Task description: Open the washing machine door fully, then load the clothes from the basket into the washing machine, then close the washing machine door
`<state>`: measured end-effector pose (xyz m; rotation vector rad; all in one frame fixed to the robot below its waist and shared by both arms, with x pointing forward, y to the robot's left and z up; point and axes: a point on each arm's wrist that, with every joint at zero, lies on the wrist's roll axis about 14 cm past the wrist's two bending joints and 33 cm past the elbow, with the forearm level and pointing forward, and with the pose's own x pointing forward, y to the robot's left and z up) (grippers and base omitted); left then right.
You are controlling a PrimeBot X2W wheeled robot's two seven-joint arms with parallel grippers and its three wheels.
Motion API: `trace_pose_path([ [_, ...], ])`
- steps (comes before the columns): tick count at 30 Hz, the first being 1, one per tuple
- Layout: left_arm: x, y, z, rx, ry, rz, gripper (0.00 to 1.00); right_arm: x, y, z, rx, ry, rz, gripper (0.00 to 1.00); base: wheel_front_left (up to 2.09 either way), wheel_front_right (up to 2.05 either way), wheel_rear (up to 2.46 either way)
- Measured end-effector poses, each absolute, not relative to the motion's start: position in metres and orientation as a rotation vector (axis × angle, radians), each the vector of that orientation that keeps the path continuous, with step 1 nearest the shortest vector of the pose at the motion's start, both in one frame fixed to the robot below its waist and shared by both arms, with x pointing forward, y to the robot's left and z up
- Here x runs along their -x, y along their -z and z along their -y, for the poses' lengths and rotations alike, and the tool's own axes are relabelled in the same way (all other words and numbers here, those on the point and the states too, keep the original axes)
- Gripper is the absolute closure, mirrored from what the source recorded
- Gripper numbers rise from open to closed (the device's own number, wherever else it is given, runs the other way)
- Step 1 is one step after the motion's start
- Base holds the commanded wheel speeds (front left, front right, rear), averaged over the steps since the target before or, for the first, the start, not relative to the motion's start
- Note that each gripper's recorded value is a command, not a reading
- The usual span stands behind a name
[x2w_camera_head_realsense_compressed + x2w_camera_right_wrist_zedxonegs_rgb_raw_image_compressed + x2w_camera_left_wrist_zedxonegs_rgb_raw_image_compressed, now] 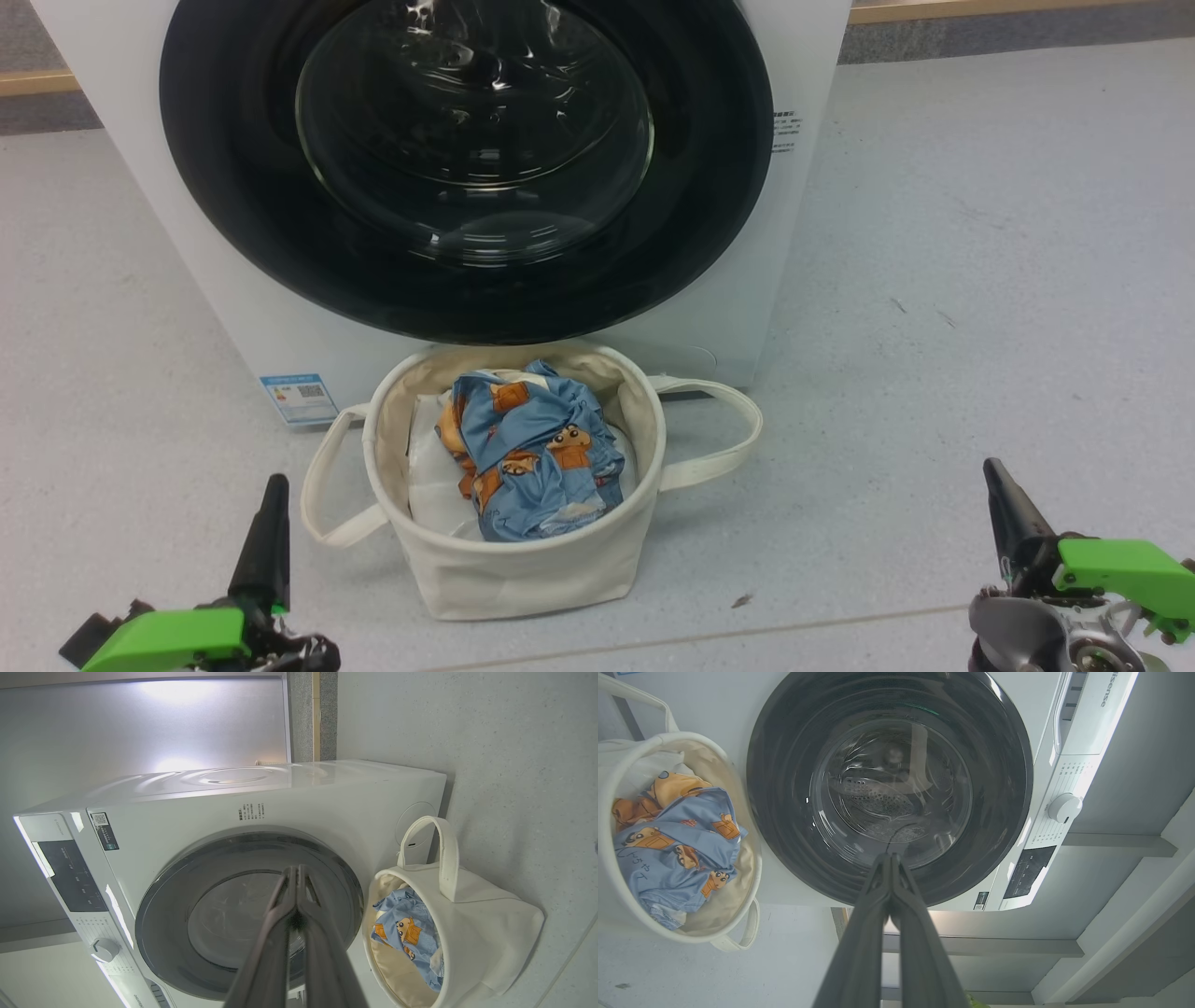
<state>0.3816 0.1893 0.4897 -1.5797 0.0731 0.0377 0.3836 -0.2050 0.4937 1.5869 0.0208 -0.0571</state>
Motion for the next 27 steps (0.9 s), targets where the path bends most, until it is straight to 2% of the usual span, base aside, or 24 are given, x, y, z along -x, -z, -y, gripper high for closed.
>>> trace_pose_path([
  [27,-0.3816,-0.4897,-0.1892,1.58,-0.038,-0.073,1.0,-0.3836,-0.4937,0.2051,-1.587,0.057,-0.02,1.0,0.0,0.0,0.0],
])
